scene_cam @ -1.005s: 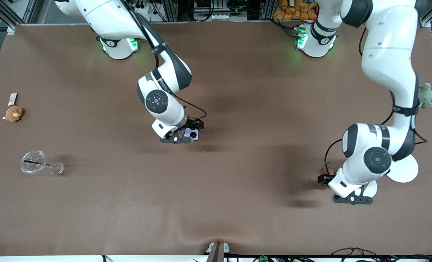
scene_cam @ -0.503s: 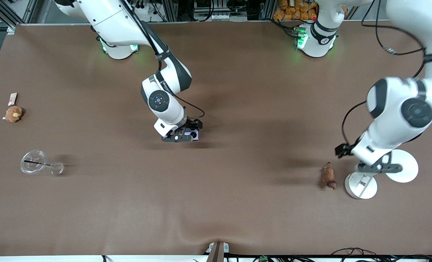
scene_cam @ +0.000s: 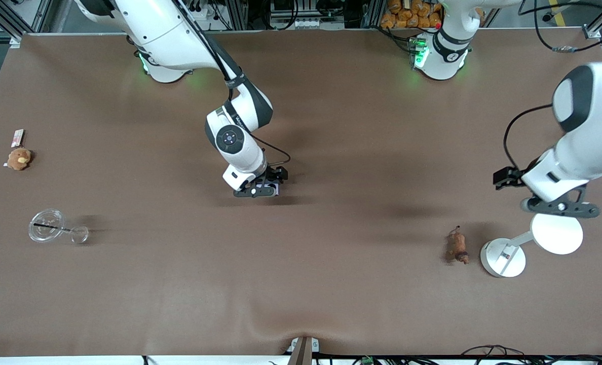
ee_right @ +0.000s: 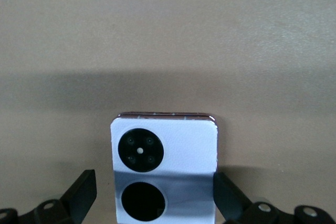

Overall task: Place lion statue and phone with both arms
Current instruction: 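Raise the left gripper to rest while the right gripper lifts the phone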

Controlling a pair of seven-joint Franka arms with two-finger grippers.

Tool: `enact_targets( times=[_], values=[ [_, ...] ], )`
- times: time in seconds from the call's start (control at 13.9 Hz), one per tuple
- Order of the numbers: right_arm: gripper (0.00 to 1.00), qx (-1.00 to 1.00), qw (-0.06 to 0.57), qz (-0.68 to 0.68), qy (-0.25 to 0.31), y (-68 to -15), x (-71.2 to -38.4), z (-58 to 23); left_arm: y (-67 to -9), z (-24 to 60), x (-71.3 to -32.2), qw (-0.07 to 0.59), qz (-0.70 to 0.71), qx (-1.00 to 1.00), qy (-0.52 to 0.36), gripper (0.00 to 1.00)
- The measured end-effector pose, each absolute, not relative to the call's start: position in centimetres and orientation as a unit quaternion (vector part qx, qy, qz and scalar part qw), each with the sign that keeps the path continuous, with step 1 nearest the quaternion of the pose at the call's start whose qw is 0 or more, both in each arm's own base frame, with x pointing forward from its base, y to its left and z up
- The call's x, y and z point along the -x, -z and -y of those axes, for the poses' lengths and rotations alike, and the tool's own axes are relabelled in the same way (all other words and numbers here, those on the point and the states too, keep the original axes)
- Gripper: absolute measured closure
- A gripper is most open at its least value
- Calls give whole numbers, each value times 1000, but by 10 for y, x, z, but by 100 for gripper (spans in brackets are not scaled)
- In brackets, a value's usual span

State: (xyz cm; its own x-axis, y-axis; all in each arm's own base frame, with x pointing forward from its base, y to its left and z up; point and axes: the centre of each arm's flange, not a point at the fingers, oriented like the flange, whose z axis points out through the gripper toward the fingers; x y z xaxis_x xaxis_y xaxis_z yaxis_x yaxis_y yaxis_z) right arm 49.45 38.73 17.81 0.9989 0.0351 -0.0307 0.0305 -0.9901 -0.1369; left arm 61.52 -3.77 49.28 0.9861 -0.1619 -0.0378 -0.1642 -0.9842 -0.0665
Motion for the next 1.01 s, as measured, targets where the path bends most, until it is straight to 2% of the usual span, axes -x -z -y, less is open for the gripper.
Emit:
enact_targets(
  times=[0.22,0.5,0.79,0.93,1.01],
  values=[
    [0,998,62,30,-14,-176,-493,-389,-547,40,-601,18,-75,997,-25,0],
    [0,997,40,59,-18,-169,-490,-386,-613,40,-560,3,-73,997,-16,0],
    [0,997,38,63,-19,-169,-489,-386,-633,38,-541,3,-75,997,-22,0],
    [16,997,35,65,-18,-173,-490,-386,-633,38,-541,3,-75,997,-21,0],
    [16,997,35,66,-19,-173,-490,-387,-633,38,-541,3,-75,997,-21,0]
  ],
)
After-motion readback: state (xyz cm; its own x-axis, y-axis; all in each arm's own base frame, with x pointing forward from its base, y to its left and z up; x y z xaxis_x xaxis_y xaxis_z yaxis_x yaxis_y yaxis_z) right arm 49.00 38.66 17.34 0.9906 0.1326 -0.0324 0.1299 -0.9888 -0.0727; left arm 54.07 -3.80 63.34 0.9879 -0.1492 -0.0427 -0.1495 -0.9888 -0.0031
